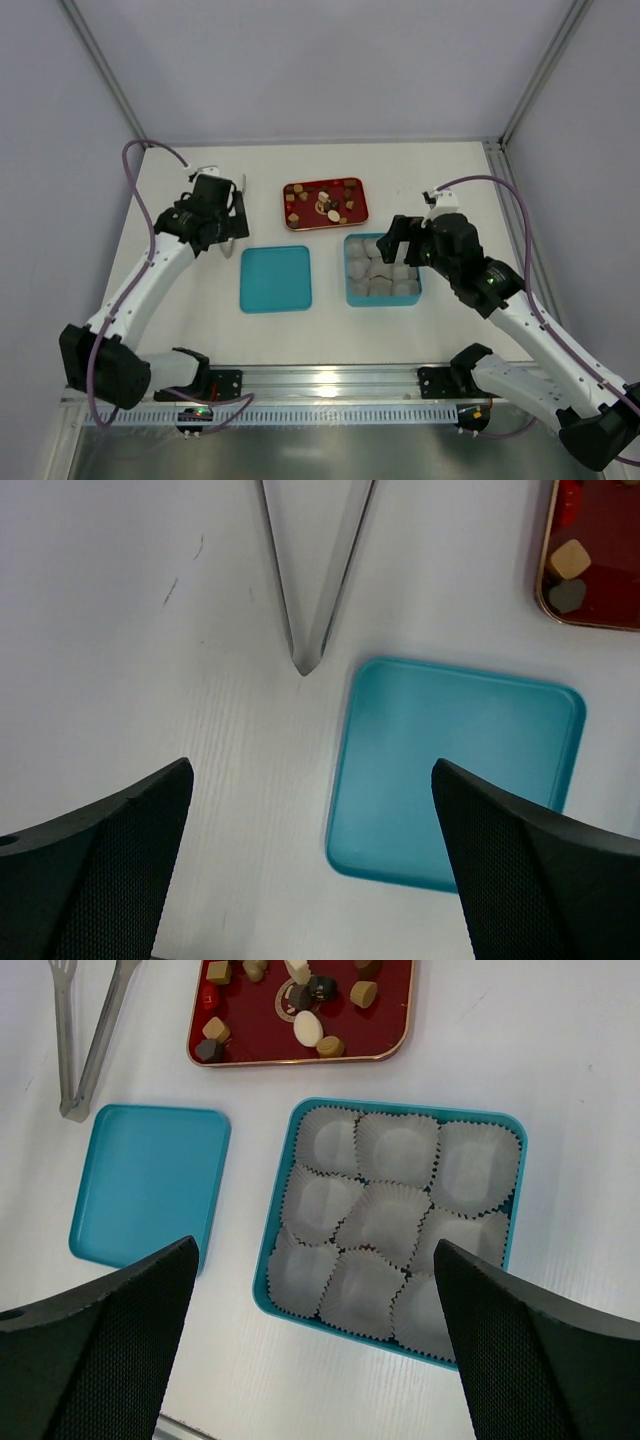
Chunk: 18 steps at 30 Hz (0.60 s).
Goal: Pack the chocolate
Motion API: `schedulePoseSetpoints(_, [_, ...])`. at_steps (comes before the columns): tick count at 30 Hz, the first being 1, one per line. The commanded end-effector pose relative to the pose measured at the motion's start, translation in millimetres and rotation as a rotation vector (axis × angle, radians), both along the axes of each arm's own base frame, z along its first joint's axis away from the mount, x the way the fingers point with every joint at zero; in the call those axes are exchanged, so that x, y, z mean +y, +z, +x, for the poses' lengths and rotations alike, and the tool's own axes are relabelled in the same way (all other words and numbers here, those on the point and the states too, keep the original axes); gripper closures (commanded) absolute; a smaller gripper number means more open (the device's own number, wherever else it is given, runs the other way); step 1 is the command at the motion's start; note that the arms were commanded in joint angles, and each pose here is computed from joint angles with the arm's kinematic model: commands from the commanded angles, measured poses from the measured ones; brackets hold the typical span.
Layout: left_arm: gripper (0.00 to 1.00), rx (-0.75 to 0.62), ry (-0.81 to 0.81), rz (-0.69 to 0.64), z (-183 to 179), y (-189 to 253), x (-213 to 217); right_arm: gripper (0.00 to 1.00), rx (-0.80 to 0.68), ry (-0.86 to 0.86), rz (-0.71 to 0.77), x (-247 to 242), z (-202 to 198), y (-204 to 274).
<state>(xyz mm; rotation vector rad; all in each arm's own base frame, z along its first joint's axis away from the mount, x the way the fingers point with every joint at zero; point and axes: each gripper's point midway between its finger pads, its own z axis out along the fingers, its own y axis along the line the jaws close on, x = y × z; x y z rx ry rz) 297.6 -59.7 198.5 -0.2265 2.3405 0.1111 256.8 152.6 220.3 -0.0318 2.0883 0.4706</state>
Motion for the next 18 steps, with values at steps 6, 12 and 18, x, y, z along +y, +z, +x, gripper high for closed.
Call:
schedulePoseSetpoints(6, [0.00, 0.038, -0.047, -0.072, 88, -28, 17, 0.00, -0.063, 0.086, 0.078, 19, -2, 29])
schedulePoseSetpoints(12, [0.00, 0.118, -0.065, -0.093, 122, -69, 30, 0.00, -0.082, 0.076, 0.067, 9, -10, 35])
schedulePoseSetpoints(18, [0.01, 0.175, -0.074, -0.064, 139, -100, 33, 0.00, -0.087, 0.057, 0.066, 3, -14, 34])
